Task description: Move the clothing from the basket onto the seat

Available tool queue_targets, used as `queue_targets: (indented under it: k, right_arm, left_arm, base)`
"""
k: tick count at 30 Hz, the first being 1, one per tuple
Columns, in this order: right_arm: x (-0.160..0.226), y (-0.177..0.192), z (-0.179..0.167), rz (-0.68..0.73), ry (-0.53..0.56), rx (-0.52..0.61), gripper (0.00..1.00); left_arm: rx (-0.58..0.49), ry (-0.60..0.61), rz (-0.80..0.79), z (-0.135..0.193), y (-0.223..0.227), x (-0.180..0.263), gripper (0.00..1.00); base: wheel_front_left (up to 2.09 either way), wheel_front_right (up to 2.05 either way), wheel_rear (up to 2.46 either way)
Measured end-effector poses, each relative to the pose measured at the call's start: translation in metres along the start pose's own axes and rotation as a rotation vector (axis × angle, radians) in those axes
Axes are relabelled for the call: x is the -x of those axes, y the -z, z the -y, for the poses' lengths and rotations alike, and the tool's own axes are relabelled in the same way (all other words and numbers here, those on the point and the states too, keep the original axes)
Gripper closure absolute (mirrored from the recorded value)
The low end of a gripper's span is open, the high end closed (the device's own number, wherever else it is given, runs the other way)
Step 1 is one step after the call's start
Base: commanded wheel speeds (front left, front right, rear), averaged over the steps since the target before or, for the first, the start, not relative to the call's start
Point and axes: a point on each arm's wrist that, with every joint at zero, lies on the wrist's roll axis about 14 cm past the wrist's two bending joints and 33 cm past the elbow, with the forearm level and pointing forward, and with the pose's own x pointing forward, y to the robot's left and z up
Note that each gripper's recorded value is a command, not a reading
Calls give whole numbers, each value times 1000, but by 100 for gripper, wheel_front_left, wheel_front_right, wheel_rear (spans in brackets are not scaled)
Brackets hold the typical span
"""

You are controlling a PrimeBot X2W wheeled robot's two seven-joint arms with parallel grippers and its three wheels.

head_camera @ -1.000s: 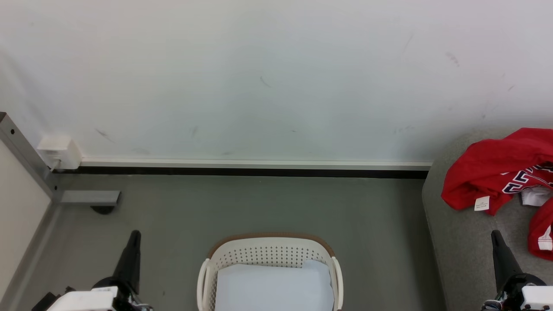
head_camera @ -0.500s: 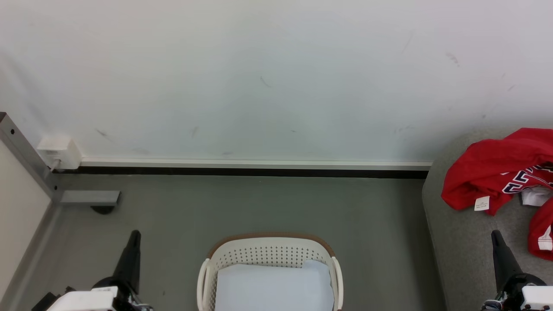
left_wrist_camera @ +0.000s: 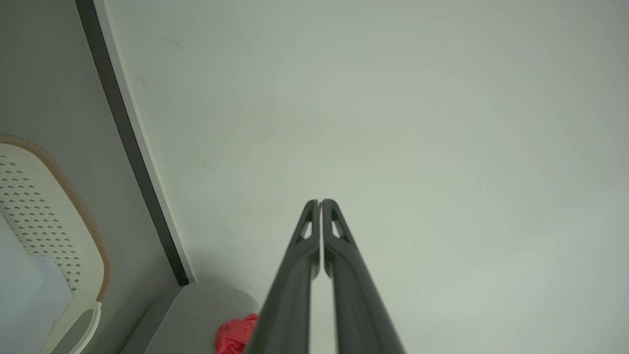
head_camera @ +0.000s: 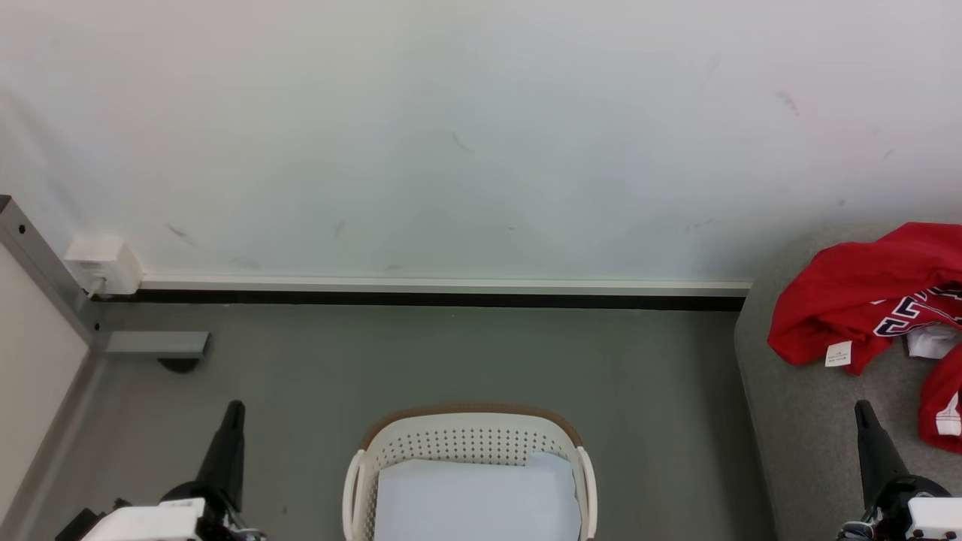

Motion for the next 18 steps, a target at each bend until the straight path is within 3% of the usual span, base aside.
queue_targets:
  k: [18]
  right_arm:
    - [0,0,0,0,0,0,100]
  left_arm:
    - [0,0,0,0,0,0,100]
  base:
    - [0,0,0]
